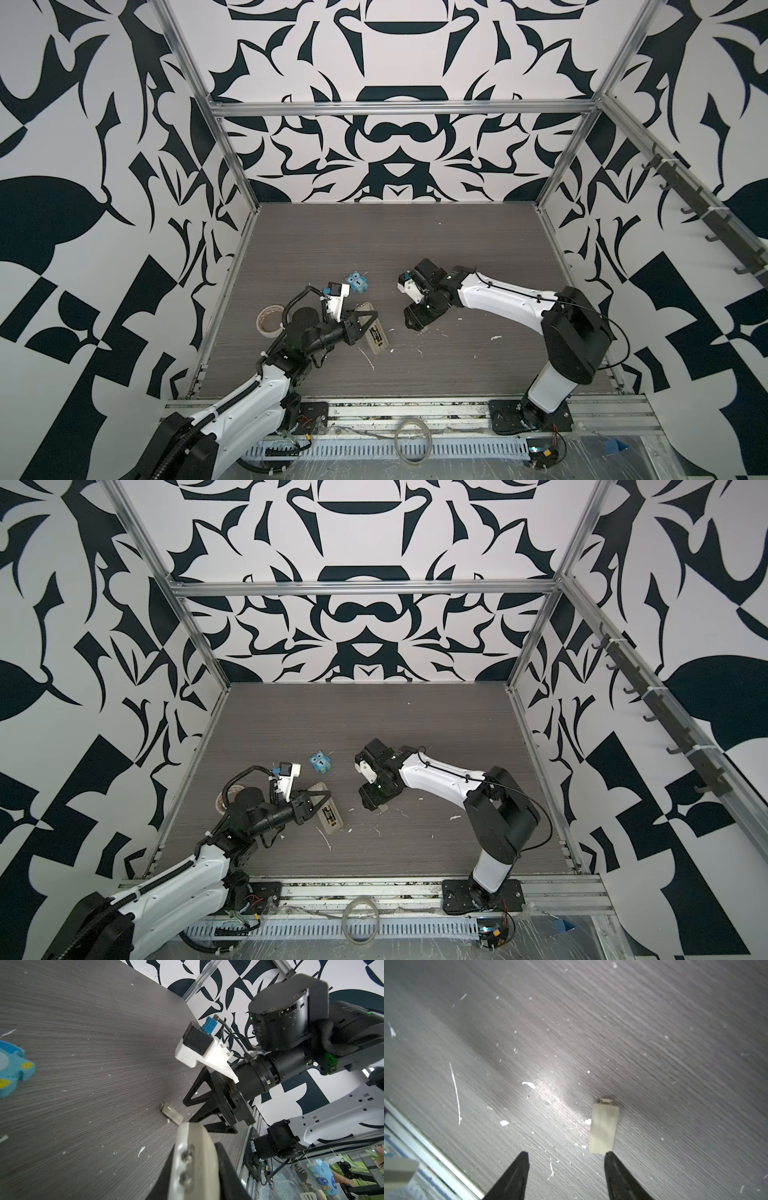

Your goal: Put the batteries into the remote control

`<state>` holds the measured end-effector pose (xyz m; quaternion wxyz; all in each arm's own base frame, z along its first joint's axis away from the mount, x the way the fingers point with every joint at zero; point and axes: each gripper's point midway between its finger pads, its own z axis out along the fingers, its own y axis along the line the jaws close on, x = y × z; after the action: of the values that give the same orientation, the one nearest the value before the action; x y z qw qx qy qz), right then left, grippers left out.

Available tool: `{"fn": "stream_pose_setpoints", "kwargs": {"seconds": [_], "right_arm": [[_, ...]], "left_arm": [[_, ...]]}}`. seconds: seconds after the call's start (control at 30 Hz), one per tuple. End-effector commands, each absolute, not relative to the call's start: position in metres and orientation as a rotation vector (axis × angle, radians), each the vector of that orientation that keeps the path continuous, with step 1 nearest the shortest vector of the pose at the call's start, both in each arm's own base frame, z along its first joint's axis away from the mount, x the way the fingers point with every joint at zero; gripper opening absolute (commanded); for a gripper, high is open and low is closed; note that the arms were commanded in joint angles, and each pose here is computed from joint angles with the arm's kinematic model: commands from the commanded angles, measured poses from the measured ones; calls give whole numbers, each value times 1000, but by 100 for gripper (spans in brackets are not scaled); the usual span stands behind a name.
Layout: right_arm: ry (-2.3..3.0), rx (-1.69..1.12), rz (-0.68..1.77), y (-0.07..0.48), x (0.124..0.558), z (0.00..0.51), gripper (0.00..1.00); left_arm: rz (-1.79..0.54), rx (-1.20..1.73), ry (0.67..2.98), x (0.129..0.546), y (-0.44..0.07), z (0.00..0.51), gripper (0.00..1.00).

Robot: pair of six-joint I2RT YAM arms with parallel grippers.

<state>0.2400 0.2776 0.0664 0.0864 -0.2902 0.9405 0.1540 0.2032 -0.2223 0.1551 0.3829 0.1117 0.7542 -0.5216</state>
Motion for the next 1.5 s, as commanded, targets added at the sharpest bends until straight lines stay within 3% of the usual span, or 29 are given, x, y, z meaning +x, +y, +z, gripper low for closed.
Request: {"fn": "stream_pose_setpoints", "kwargs": {"seconds": [0.0,0.53,1.47], "right_arm": [[2804,-825,385,278,257,71,66],[2852,-854,325,284,280,46,68],[2905,-873,528,328,217,29,60]], "left_arm": [[-1325,298,1887,202,-221,160,0],[-1307,291,1893,203,-219,159,0],[-1299,289,1874,201,-216,162,0]]}}
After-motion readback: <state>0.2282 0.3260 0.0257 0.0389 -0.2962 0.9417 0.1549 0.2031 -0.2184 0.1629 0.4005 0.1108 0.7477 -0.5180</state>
